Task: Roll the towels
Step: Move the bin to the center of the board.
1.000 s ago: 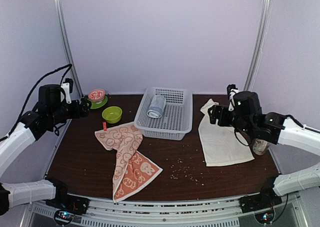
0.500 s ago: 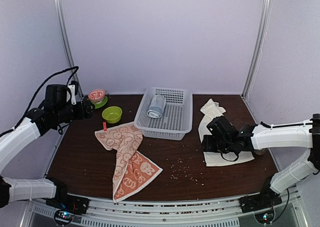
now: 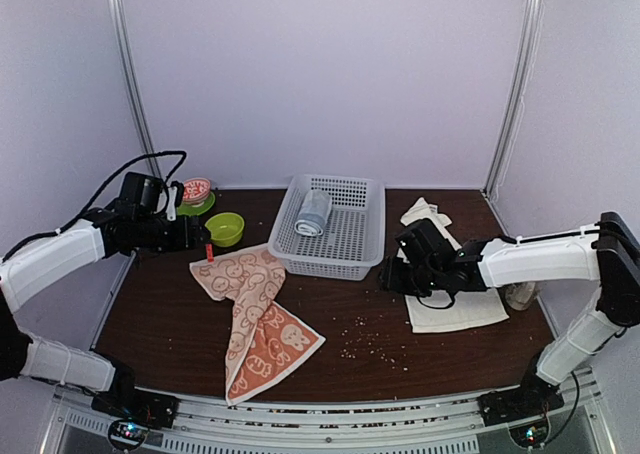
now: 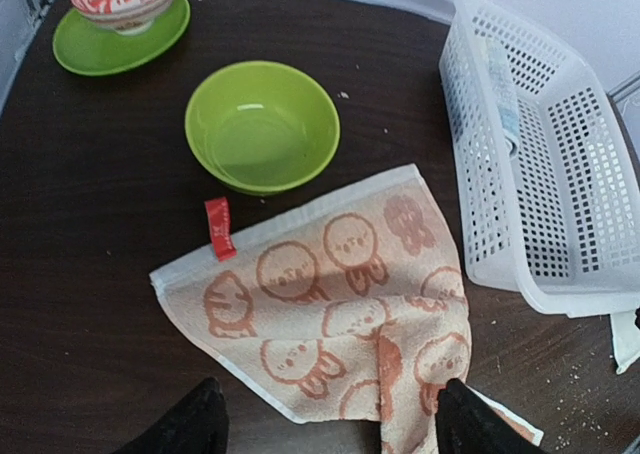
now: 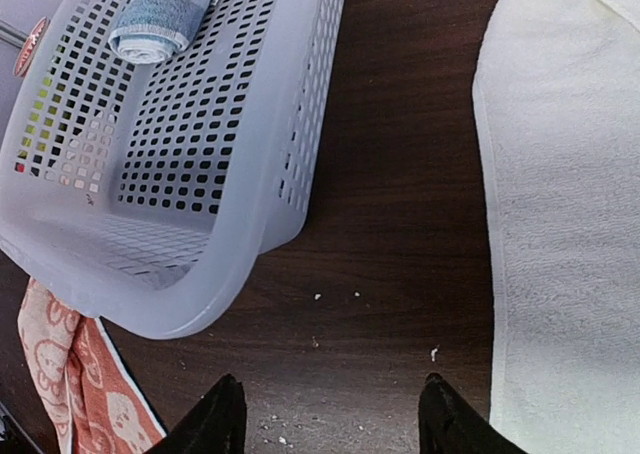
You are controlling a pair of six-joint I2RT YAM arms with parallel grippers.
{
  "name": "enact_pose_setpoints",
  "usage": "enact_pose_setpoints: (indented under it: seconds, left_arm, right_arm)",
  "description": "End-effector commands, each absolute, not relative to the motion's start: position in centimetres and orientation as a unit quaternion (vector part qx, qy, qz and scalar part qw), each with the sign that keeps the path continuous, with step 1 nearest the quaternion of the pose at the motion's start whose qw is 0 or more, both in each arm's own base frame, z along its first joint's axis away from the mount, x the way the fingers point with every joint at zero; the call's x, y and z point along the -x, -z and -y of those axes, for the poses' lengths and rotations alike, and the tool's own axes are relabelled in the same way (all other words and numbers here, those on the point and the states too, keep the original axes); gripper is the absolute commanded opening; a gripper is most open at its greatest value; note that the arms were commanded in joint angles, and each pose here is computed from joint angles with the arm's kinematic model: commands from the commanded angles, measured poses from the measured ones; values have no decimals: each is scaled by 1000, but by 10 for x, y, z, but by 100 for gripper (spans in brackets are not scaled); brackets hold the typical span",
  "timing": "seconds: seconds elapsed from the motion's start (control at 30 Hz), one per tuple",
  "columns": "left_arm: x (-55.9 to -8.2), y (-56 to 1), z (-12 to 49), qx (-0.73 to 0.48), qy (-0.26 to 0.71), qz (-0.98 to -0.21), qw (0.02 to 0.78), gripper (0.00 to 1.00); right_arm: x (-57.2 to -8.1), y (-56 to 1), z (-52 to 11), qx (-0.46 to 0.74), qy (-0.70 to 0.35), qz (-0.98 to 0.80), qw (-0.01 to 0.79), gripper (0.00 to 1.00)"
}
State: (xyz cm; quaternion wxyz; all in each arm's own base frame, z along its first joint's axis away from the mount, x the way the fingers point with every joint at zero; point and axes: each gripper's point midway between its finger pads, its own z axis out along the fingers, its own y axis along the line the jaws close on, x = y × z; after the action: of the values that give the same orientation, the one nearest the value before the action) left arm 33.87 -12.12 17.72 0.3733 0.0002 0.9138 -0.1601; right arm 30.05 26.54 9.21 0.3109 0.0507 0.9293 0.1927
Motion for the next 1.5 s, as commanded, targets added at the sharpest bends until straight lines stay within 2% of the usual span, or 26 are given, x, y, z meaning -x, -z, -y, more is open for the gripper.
enact_pose_setpoints:
  seconds: [0.0,0.2,0.4,0.97,1.13,1.3,1.47]
  left_arm:
    - [-341,-177,143,0,217,-910,354,73]
    - [-341,-210,124,-3,169,-902,397,73]
    - [-339,-216,111,-11,127,-906,403,74]
    - [-340,-199,113,-4,131,-911,391,73]
    - [-338,-198,110,-1,127,-911,393,73]
    - [-329,-200,105,6,122,-912,392,73]
    - [-308,-200,99,26,139,-905,401,73]
  right_arm:
    - [-296,-98,-299,-15,-242,-927,285,59]
    - [-305,-89,-324,-15,-262,-927,268,58]
    - [-337,-90,-335,-42,-245,-922,297,55]
    - [-393,-88,-341,-81,-219,-918,321,53]
    - [-403,-93,-340,-78,-218,-917,326,56]
    - [-369,-111,-361,11,-259,-921,290,72]
    - [-287,-107,-372,124,-249,-934,224,72]
